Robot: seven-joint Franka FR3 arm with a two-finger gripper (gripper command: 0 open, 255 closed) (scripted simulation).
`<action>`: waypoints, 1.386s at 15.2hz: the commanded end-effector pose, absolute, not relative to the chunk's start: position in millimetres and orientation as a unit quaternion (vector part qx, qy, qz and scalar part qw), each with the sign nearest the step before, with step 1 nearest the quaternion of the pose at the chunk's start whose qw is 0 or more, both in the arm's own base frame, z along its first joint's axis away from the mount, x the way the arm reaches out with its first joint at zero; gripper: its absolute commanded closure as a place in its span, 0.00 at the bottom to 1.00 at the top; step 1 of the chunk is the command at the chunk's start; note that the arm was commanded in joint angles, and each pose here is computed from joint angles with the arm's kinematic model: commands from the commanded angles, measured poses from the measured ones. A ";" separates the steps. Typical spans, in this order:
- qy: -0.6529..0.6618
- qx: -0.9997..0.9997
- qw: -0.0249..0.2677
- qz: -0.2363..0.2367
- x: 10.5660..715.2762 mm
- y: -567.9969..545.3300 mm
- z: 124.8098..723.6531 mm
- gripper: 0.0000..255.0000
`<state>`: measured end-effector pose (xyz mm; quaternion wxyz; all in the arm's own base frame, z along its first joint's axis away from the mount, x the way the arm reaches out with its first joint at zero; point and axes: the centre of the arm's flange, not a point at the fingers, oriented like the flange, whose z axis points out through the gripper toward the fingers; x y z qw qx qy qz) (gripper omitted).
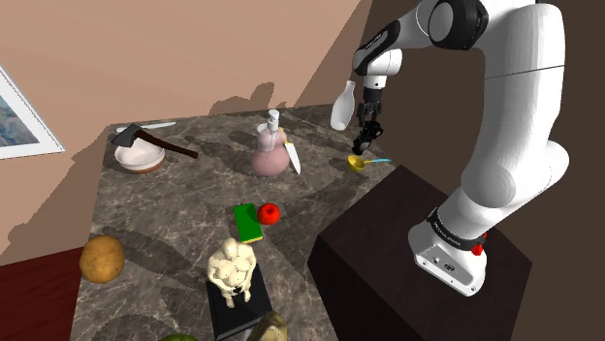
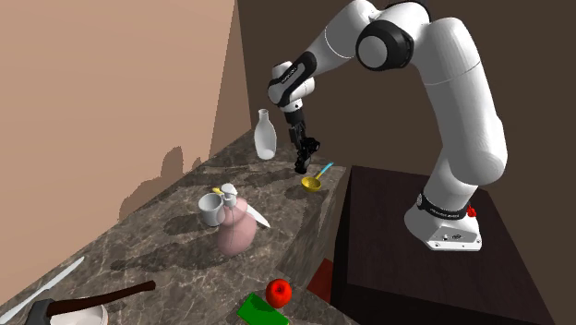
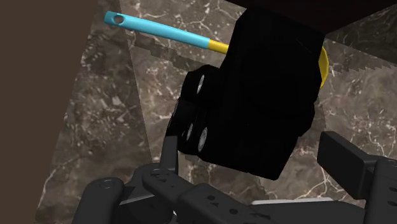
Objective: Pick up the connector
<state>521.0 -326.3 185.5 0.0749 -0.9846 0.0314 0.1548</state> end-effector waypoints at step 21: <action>0.031 -0.985 0.075 0.155 521.1 -326.9 223.9 1.00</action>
